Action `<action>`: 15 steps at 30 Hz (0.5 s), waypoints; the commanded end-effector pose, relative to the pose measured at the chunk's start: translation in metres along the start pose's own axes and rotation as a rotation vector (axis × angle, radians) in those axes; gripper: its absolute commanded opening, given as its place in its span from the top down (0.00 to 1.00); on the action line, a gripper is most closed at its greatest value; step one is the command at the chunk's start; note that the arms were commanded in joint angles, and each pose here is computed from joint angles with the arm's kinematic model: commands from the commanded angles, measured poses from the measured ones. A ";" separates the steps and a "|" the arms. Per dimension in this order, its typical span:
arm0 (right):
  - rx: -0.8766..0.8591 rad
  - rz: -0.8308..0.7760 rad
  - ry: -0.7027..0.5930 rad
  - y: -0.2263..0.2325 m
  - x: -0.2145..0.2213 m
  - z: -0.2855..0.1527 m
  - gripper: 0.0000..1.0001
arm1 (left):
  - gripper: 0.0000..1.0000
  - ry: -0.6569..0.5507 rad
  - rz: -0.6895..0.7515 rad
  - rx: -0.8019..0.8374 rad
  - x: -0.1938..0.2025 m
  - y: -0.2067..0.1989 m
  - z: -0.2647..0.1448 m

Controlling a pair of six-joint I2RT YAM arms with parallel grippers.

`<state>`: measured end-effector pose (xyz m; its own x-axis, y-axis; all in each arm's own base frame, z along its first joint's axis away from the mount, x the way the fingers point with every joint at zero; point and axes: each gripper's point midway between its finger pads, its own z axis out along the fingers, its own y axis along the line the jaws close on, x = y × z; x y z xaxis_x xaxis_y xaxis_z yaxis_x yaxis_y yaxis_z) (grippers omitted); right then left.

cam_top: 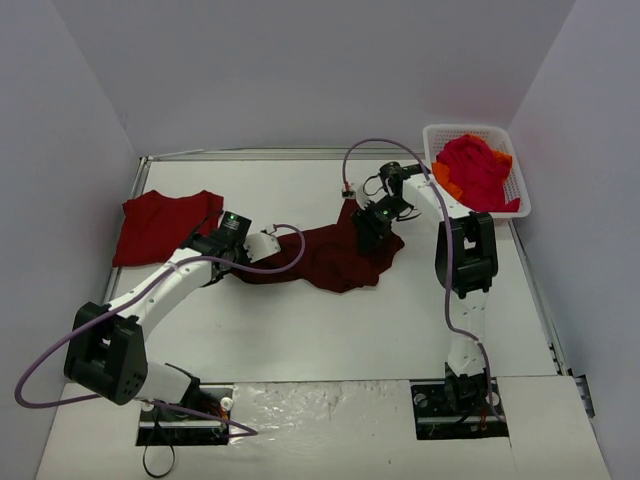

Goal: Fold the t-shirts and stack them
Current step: Flatten out the tshirt

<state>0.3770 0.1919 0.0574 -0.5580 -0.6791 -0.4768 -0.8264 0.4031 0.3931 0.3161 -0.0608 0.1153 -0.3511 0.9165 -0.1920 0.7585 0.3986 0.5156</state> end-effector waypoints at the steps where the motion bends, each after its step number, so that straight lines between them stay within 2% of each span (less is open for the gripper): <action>1: -0.035 0.004 0.003 0.014 -0.004 -0.004 0.52 | 0.98 -0.013 -0.030 -0.013 -0.003 0.005 -0.001; 4: -0.046 0.012 0.014 0.014 0.000 0.002 0.53 | 0.98 -0.011 -0.032 -0.007 -0.003 0.005 0.000; 6: -0.045 0.012 0.017 0.013 0.001 0.003 0.58 | 0.98 -0.011 -0.030 -0.007 -0.003 0.005 0.000; 7: -0.044 0.009 0.016 0.014 0.000 0.002 0.67 | 0.98 -0.011 -0.029 -0.007 -0.003 0.005 -0.001; 9: -0.045 0.008 0.014 0.014 -0.001 0.002 0.76 | 0.98 -0.011 -0.029 -0.007 -0.003 0.005 -0.001; 10: -0.044 0.008 0.015 0.015 -0.001 0.001 0.84 | 0.98 -0.009 -0.029 -0.006 -0.002 0.005 -0.001; 14: -0.046 0.010 0.016 0.016 0.000 0.001 0.93 | 0.98 -0.006 -0.031 -0.001 -0.001 0.003 0.001; 15: -0.045 0.010 0.017 0.015 0.000 0.001 1.00 | 0.98 -0.008 -0.034 0.002 -0.001 0.002 0.001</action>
<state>0.3737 0.1966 0.0560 -0.5514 -0.6863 -0.4742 -0.8295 0.3910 0.3988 0.3164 -0.0601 0.1124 -0.3601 0.9130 -0.1916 0.7591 0.4062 0.5087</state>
